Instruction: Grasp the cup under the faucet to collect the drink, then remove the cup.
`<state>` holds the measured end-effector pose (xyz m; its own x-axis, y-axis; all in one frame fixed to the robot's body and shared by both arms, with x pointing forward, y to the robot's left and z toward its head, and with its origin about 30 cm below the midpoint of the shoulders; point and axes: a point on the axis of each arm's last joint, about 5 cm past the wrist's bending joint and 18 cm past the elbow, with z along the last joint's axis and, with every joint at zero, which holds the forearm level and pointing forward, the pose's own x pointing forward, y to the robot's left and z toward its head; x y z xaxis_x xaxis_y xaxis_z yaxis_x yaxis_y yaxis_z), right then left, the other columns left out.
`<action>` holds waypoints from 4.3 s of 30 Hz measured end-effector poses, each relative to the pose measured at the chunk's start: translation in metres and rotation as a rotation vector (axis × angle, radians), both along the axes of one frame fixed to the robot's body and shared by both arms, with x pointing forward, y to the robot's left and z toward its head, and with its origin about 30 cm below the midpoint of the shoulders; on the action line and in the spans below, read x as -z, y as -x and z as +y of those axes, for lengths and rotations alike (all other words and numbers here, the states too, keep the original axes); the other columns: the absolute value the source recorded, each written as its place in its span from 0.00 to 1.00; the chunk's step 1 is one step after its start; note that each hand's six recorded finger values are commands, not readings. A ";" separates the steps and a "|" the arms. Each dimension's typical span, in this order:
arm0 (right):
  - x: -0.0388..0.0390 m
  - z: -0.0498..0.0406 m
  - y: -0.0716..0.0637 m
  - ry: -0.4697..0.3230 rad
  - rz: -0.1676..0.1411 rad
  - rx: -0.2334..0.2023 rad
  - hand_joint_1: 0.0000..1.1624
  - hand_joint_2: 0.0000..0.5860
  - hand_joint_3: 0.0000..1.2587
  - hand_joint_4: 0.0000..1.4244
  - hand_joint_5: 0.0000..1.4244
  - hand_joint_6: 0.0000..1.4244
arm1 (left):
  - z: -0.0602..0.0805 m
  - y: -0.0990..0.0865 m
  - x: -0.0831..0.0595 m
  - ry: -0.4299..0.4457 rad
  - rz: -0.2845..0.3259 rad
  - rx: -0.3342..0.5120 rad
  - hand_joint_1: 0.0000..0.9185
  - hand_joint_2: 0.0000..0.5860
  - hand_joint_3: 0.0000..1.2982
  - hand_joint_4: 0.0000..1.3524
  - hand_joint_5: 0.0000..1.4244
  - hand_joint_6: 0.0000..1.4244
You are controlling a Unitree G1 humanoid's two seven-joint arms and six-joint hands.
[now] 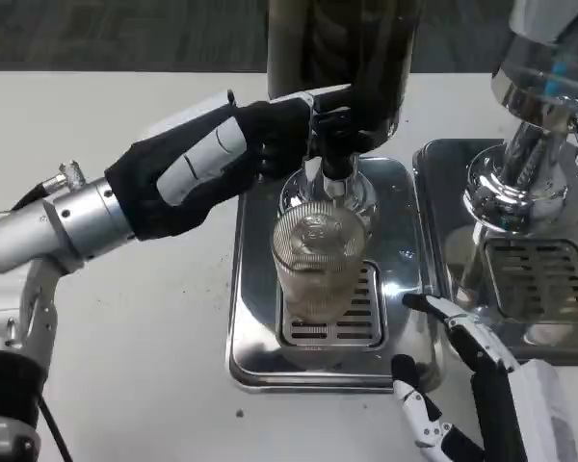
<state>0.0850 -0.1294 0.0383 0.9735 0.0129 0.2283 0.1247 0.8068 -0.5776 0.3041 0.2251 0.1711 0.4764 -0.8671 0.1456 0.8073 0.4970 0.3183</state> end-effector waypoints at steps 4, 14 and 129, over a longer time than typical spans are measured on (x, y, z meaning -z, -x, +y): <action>-0.0004 0.0000 -0.001 -0.005 -0.005 -0.001 0.36 0.73 0.25 0.17 0.17 0.19 | 0.000 0.001 0.000 -0.029 -0.046 -0.002 0.00 0.28 0.10 0.04 0.07 0.02; -0.0002 -0.0005 -0.001 -0.009 0.000 0.002 0.36 0.73 0.25 0.17 0.16 0.19 | 0.000 0.003 0.003 -0.046 -0.107 -0.014 0.00 0.28 0.09 0.00 0.04 0.01; -0.0227 -0.0244 -0.097 -0.259 0.179 -0.242 0.51 0.40 0.00 0.00 0.00 0.09 | 0.000 0.019 0.002 -0.305 -0.476 -0.058 0.00 0.22 0.10 0.01 0.04 0.03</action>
